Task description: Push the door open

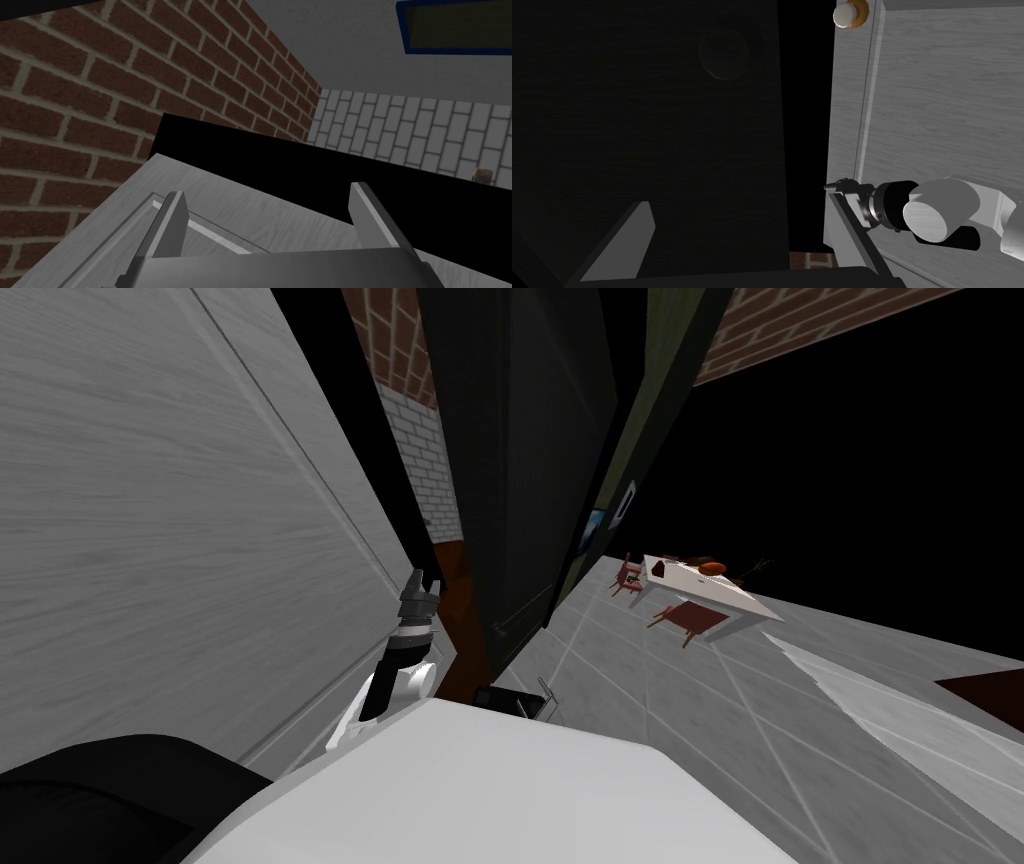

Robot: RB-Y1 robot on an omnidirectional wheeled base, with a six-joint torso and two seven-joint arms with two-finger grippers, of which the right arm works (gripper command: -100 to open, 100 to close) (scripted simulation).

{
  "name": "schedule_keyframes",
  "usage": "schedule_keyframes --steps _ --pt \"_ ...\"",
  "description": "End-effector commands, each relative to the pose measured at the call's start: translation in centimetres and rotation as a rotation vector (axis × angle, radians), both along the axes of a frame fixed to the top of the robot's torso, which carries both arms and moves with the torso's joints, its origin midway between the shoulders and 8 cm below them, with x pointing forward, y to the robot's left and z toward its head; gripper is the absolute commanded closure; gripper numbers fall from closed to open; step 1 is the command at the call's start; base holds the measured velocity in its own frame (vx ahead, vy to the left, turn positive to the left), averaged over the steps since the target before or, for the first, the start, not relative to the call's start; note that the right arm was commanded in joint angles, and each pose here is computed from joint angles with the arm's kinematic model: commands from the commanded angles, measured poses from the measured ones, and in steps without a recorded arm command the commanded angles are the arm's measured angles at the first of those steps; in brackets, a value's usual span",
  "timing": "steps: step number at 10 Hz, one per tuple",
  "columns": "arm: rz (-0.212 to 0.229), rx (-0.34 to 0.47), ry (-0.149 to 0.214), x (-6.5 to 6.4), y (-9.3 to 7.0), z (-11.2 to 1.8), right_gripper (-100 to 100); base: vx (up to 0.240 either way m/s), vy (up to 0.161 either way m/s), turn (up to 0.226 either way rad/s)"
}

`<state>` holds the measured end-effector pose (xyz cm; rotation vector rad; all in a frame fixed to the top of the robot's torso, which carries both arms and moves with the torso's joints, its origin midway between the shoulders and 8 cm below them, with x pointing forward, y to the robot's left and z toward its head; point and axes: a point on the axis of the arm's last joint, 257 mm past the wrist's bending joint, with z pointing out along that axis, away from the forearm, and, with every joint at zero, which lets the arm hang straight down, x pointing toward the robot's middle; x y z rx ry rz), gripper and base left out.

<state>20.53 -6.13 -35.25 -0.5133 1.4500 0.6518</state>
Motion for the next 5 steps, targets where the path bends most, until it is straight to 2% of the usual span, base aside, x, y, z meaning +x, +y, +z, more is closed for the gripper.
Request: schedule_keyframes --steps 1,3,5 --pt "0.029 -0.027 -0.001 -1.4 1.0 -1.0 -100 0.135 -0.013 0.012" --pt "0.060 -0.050 0.000 -2.8 1.9 -1.9 -100 0.135 -0.023 0.044" --pt "0.087 -0.067 0.000 -4.1 2.8 -2.6 -100 0.073 0.021 0.131"
